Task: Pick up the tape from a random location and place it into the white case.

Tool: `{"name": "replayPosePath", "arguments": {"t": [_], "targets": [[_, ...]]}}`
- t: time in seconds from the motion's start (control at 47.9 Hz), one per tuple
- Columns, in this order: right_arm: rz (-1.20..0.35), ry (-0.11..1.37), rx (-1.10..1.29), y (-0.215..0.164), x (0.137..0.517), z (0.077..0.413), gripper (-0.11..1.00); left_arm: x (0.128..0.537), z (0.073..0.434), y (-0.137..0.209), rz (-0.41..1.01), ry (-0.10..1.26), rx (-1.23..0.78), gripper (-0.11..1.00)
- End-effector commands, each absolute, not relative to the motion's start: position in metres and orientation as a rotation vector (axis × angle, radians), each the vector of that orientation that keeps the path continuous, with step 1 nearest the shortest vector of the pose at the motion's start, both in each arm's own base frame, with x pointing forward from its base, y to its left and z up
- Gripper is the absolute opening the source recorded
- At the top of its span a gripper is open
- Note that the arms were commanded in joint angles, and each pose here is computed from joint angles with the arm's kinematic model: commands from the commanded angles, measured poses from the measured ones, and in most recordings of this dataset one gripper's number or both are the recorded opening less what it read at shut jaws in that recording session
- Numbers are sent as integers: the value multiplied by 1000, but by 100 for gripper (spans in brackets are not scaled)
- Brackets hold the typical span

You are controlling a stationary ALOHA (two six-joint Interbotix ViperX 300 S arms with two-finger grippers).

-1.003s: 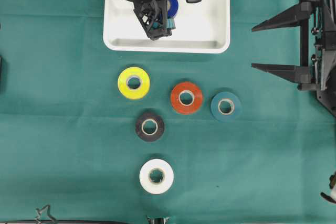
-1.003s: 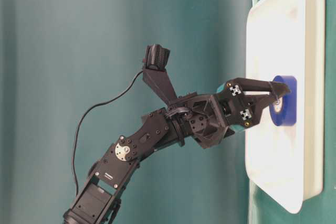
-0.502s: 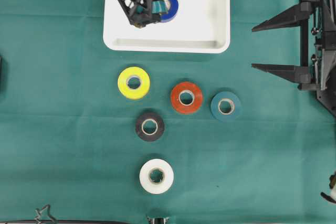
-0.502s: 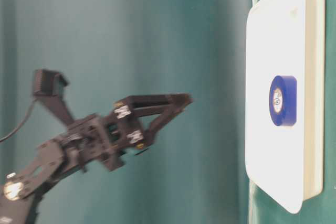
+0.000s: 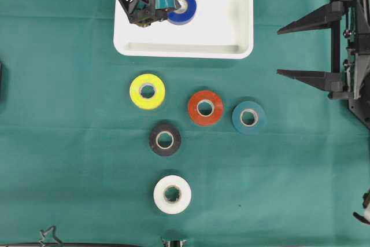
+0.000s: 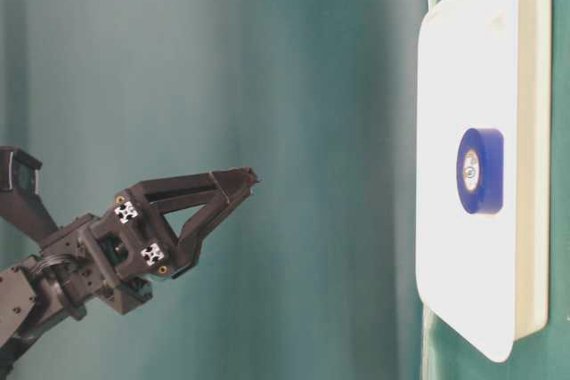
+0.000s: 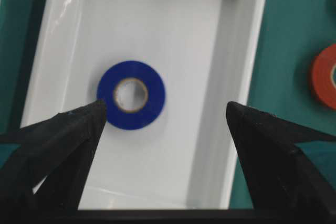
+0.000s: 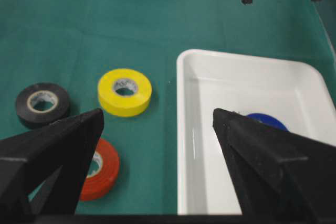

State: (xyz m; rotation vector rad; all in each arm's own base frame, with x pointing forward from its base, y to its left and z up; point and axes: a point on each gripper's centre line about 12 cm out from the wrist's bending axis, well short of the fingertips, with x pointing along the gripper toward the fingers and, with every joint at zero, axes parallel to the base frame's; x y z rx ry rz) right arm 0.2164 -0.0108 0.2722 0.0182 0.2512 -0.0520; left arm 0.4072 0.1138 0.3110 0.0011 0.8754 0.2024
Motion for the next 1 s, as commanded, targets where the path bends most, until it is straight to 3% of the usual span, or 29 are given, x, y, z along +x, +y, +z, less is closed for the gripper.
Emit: {"name": "replayPosePath", "arguments": {"t": [0.0,0.334,0.669,0.982], "targets": [[-53,222,18,-11,220,285,92,406,329,103,185,829,14,99],[-54,225,18,-11,220,286,92,420,328,33,28,782,84,99],[-55,225,22,-11,220,287,92,405,327,29,26,737,85,99],[-56,225,21,-11,216,291,92,358,338,25,37,570,89,99]]}}
